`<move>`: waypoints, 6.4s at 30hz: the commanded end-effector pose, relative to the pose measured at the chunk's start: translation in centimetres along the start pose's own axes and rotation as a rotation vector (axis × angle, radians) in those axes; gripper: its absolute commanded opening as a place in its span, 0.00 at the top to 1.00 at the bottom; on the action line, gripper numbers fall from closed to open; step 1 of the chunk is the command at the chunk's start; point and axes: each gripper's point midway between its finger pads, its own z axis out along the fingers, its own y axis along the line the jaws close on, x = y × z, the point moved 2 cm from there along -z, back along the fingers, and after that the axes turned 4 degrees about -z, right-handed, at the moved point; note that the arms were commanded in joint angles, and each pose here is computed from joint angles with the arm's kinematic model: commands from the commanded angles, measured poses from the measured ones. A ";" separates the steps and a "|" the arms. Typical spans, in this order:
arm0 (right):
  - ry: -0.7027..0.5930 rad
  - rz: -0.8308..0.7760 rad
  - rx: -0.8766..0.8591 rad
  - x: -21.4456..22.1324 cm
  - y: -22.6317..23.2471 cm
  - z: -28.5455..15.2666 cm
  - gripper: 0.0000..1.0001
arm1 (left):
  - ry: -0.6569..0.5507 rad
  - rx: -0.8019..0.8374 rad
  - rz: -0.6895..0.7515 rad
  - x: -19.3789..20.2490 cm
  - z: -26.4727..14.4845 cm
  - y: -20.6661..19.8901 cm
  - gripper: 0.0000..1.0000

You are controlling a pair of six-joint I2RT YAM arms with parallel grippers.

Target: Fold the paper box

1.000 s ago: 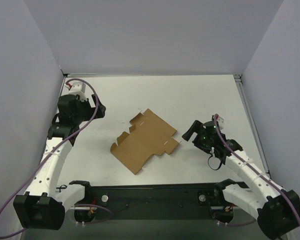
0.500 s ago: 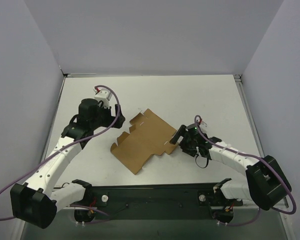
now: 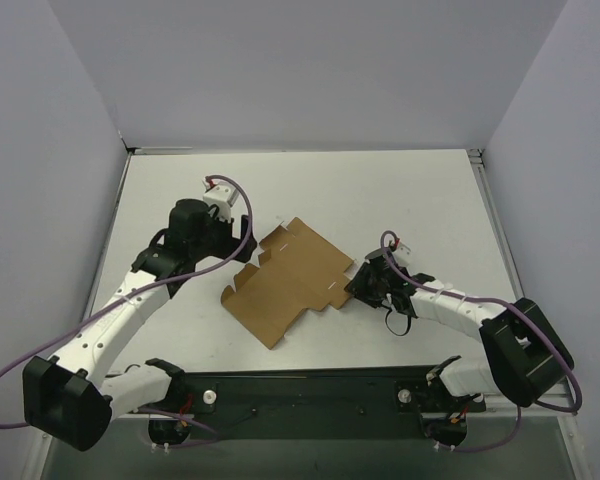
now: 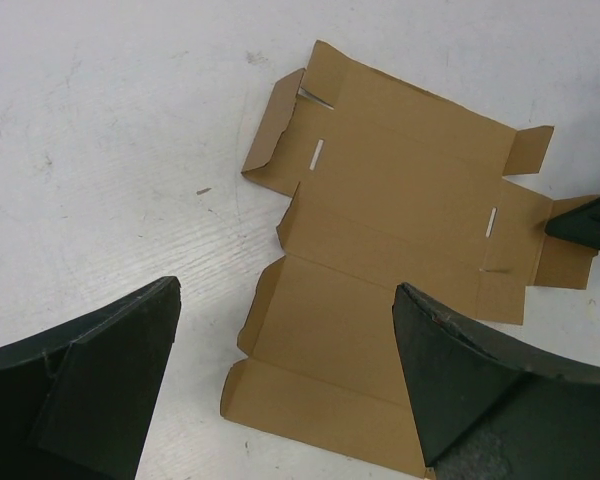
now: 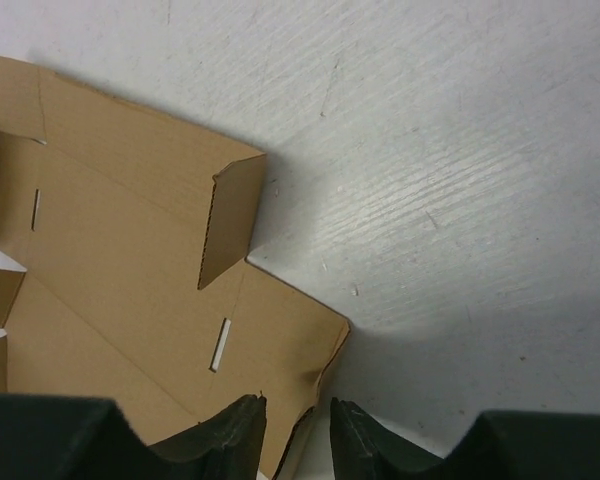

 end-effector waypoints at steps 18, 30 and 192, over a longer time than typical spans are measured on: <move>-0.246 -0.155 -0.355 -3.9 5.1 -6.6 1.00 | 0.104 0.019 0.057 1.6 2.3 -0.8 0.03; -0.313 -0.334 -0.571 -4.2 7.8 -11.7 1.00 | 0.123 0.106 -0.065 1.4 3.6 0.1 0.03; -0.301 0.604 -0.388 -4.9 8.4 -8.2 1.00 | -0.102 0.501 0.444 2.8 -2.1 -12.3 0.23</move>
